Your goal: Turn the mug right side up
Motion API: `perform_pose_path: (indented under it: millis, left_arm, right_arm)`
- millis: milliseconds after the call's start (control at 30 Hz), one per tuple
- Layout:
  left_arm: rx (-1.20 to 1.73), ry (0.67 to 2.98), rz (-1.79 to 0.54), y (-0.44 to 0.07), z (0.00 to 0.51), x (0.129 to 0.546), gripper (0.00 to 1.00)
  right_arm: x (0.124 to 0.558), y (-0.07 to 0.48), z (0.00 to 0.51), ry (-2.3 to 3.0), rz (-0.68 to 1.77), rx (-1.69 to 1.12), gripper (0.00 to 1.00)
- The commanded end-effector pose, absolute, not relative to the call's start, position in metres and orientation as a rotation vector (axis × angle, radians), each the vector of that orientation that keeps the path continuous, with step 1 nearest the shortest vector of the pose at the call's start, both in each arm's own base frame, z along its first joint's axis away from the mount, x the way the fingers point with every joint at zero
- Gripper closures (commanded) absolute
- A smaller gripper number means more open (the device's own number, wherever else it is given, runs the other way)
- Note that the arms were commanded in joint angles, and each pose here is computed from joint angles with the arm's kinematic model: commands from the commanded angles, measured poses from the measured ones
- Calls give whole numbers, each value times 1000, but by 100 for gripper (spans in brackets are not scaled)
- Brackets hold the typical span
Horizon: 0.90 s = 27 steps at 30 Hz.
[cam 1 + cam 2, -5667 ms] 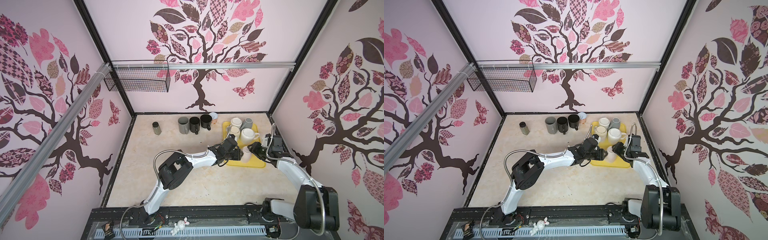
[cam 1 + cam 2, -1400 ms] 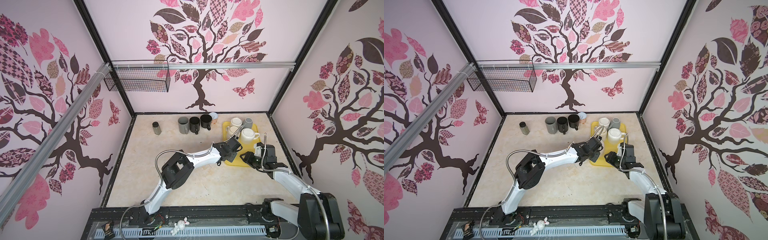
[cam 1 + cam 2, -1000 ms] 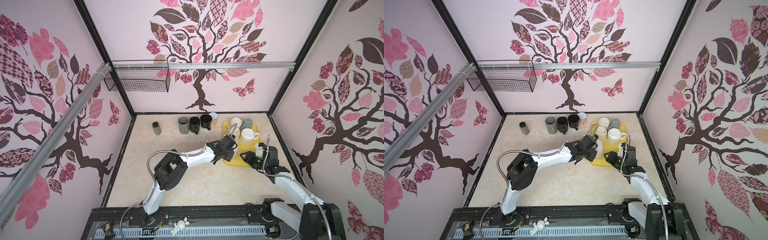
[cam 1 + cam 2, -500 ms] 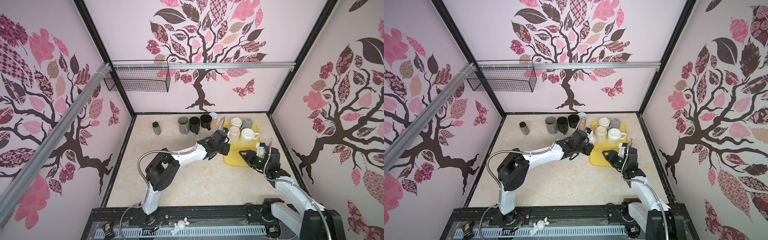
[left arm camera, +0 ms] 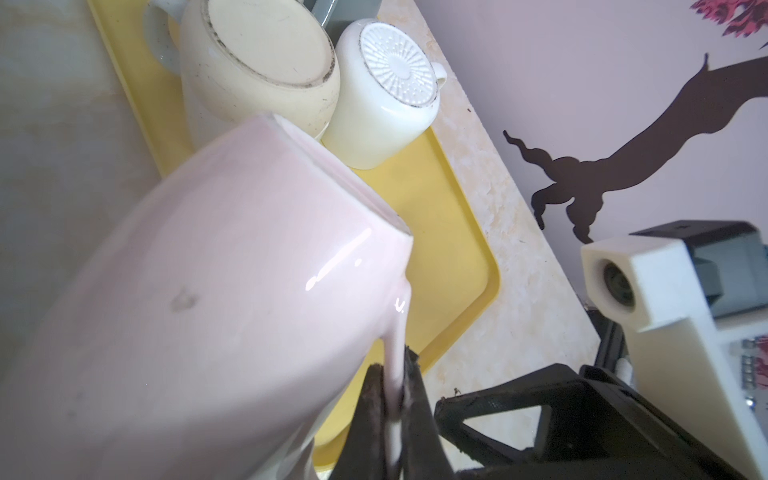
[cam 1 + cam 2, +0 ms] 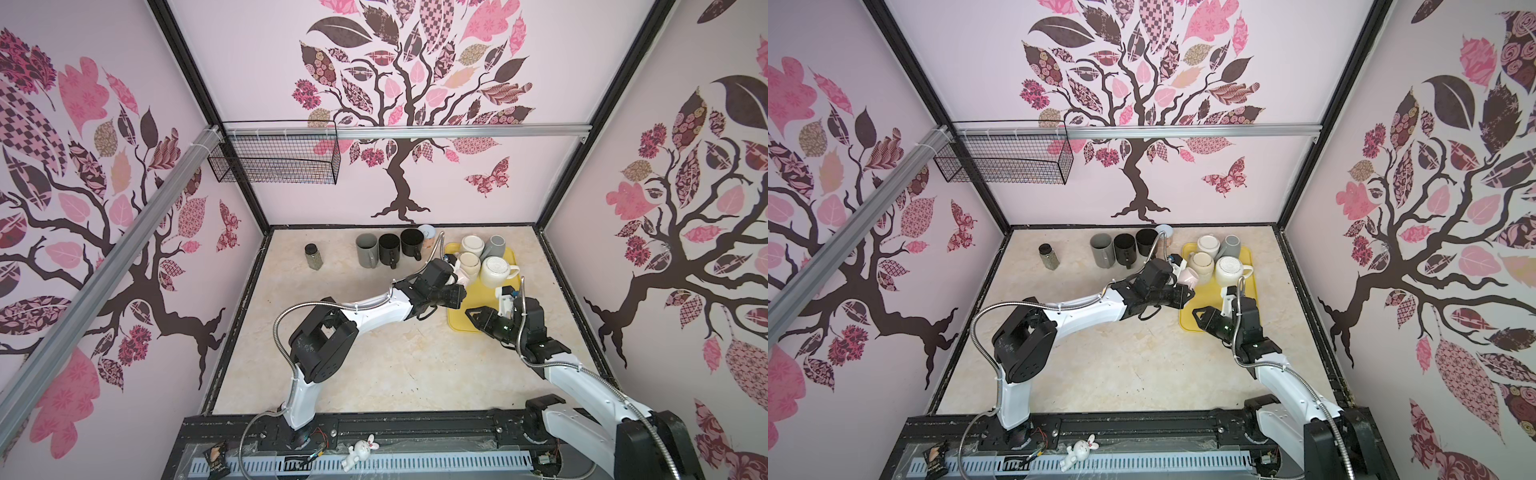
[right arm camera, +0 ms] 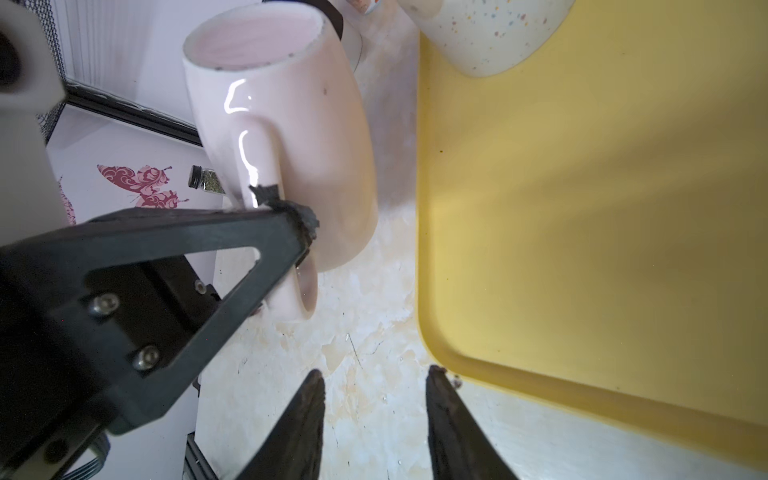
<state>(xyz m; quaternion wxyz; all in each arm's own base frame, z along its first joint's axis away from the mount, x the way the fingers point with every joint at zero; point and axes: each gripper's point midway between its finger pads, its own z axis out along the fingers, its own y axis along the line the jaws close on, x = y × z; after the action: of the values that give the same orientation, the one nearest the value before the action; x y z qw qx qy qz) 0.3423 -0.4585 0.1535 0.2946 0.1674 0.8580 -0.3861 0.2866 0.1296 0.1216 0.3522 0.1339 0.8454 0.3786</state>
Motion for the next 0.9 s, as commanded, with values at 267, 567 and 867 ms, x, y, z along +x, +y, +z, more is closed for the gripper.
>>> perform_pose_path:
  millis: [267, 567, 867]
  left_arm:
    - [195, 2036, -1357, -454, 258, 346, 100]
    - [118, 2000, -1411, -446, 277, 344, 100]
    - [85, 1973, -1434, -436, 291, 339, 100]
  right_arm:
    - [294, 144, 190, 1915, 867, 46, 56]
    - [294, 166, 218, 1855, 844, -95, 56]
    - [304, 186, 235, 1830, 805, -160, 56]
